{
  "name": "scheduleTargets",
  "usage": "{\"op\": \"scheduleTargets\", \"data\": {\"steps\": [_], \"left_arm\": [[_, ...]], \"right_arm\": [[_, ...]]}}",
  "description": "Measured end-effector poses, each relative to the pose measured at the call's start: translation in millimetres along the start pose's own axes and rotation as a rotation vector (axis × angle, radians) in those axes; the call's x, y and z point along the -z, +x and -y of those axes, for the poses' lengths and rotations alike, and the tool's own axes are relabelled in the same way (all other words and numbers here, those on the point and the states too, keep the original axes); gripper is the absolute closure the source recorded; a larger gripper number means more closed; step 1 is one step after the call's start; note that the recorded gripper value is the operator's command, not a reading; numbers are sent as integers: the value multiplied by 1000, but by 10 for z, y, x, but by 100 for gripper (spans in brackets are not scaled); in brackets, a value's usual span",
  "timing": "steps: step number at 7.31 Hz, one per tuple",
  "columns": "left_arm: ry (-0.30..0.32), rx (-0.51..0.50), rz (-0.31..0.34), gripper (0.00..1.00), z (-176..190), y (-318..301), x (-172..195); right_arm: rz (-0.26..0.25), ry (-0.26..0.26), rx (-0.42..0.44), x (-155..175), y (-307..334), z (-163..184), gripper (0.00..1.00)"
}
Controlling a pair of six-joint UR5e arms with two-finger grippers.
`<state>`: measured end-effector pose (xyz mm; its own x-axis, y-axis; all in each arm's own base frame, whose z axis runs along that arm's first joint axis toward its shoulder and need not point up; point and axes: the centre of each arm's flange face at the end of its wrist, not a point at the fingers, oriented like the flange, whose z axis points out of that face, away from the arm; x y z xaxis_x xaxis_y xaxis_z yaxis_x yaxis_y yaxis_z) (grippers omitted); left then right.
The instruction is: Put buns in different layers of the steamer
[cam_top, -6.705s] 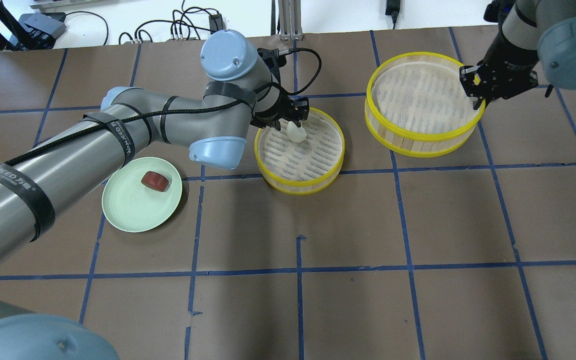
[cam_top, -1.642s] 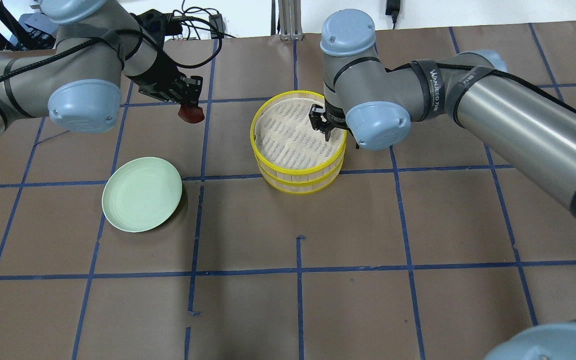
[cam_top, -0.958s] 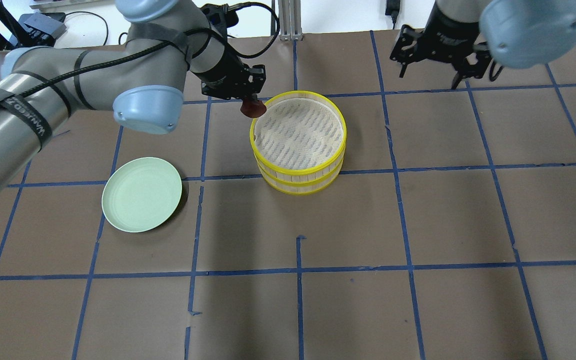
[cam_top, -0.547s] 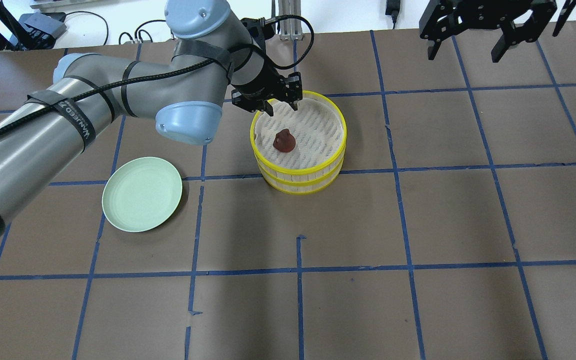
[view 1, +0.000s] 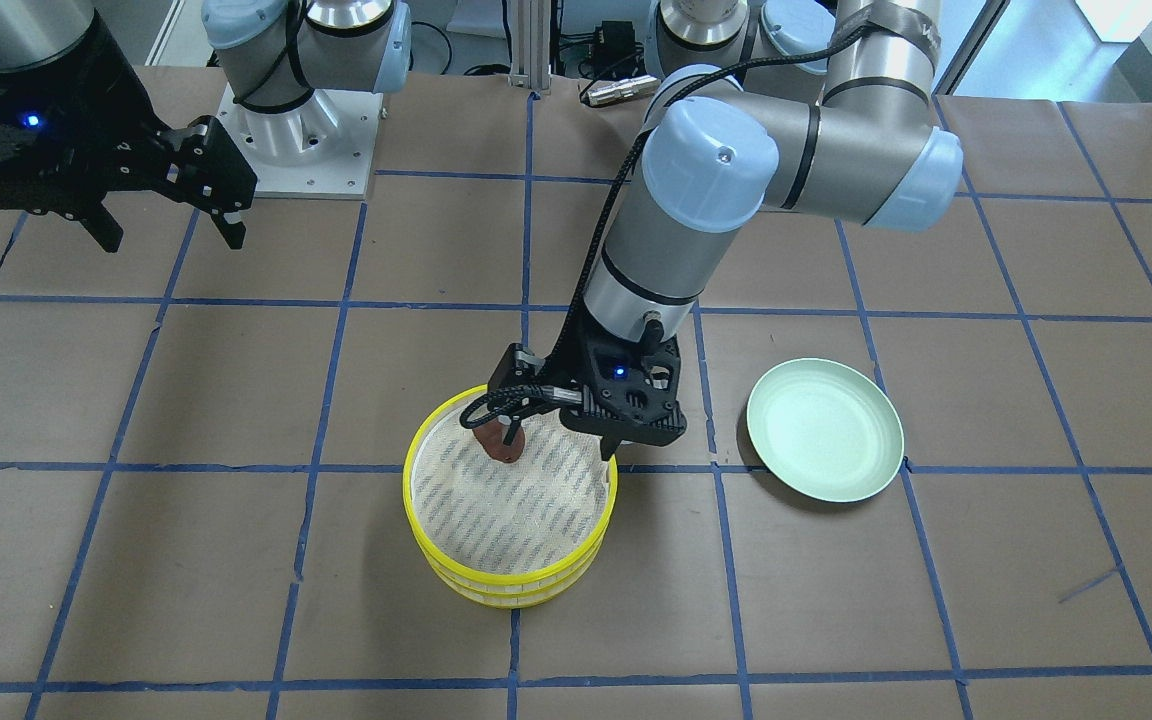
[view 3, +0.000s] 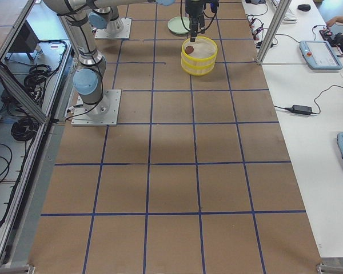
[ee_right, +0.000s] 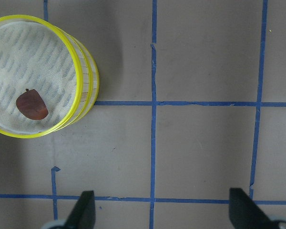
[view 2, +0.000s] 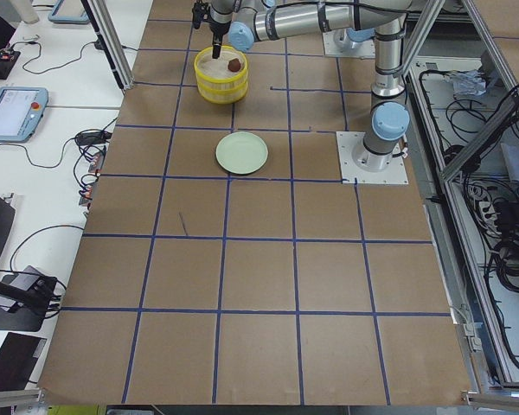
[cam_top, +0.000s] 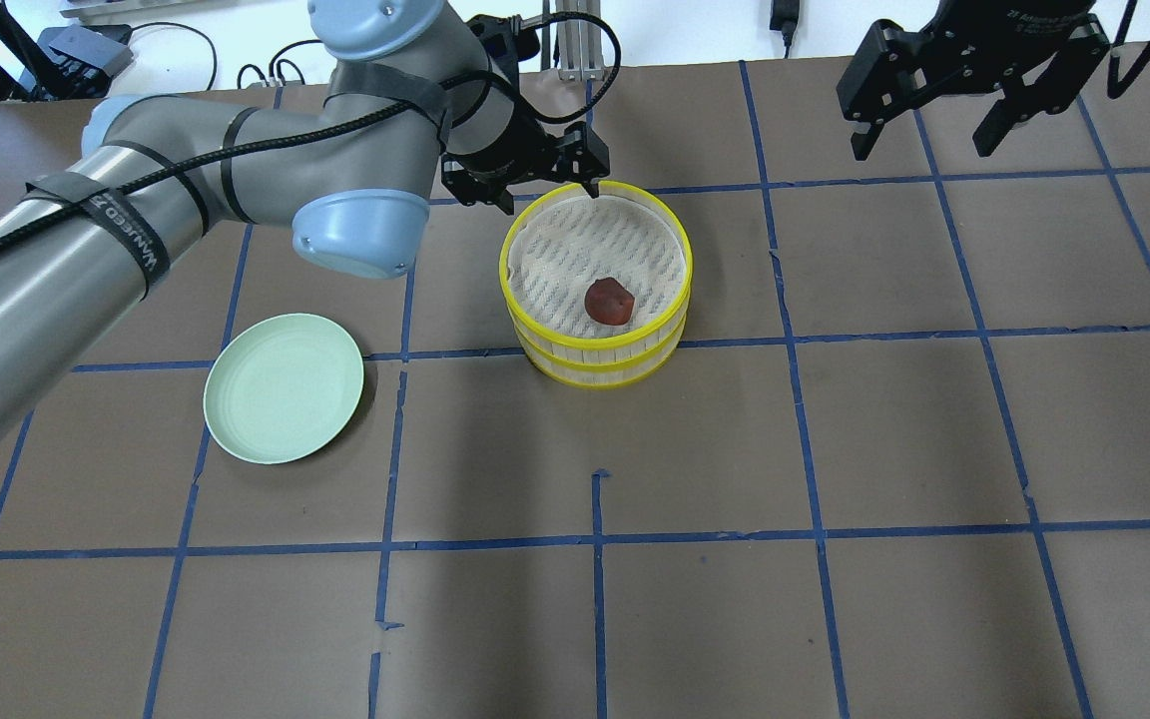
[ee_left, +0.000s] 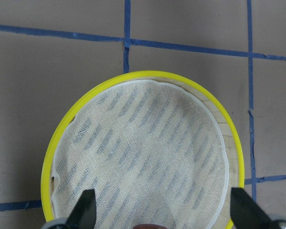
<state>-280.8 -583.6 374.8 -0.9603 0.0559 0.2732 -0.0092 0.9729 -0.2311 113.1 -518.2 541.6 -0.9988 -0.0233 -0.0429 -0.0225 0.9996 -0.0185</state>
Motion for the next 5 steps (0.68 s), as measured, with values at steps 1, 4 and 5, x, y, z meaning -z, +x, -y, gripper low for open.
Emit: {"op": "scheduleTargets", "data": {"steps": [1, 4, 5], "left_arm": [[-30, -32, 29, 0, 72, -339, 180], [-203, -55, 219, 0, -90, -1397, 963], [-250, -44, 252, 0, -230, -1504, 1138]], "right_arm": [[0, -5, 7, -25, -1, -3, 0], [-5, -7, 20, -52, -5, -28, 0], [-5, -8, 16, -61, -6, -47, 0]]}}
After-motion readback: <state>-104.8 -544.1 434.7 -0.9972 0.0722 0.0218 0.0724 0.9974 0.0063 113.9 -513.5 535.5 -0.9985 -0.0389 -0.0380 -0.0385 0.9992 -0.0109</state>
